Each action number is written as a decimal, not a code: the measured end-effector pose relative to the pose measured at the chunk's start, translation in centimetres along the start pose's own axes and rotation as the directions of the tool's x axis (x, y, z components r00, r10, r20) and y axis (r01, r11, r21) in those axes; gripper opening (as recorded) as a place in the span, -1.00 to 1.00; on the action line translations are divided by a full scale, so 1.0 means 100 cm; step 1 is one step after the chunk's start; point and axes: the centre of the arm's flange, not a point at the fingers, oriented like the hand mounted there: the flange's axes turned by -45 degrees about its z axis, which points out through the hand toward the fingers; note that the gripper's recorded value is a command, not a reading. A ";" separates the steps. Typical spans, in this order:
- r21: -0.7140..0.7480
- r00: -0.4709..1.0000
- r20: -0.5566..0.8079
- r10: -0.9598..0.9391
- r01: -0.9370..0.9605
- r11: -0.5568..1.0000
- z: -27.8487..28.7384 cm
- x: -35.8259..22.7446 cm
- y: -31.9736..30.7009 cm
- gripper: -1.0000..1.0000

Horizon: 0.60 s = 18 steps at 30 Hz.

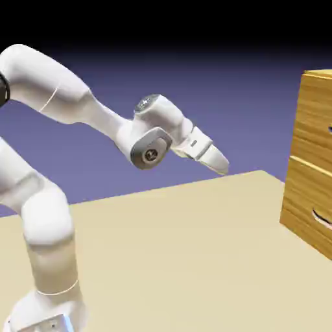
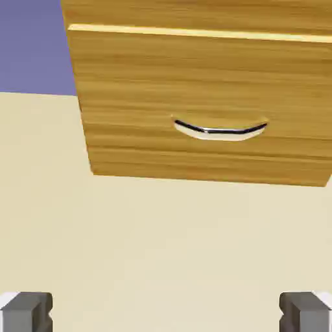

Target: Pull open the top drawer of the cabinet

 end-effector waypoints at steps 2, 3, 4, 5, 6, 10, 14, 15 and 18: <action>0.015 0.996 -0.052 -0.067 0.068 0.998 -0.014 0.022 -0.007 0.00; 0.020 0.992 -0.078 -0.100 0.101 0.995 -0.022 0.032 -0.010 0.00; 0.023 0.986 -0.105 -0.131 0.134 0.991 -0.029 0.042 -0.013 0.00; 0.025 0.978 -0.131 -0.161 0.165 0.986 -0.037 0.051 -0.015 0.00; 0.024 0.969 -0.157 -0.190 0.196 0.980 -0.045 0.060 -0.017 0.00; 0.007 0.920 -0.257 -0.294 0.306 0.952 -0.075 0.093 -0.021 0.00; -0.033 0.857 -0.345 -0.382 0.396 0.918 -0.104 0.121 -0.018 0.00; -0.046 0.840 -0.365 -0.402 0.415 0.909 -0.110 0.127 -0.016 0.00; -0.089 0.786 -0.417 -0.456 0.464 0.882 -0.128 0.144 -0.008 0.00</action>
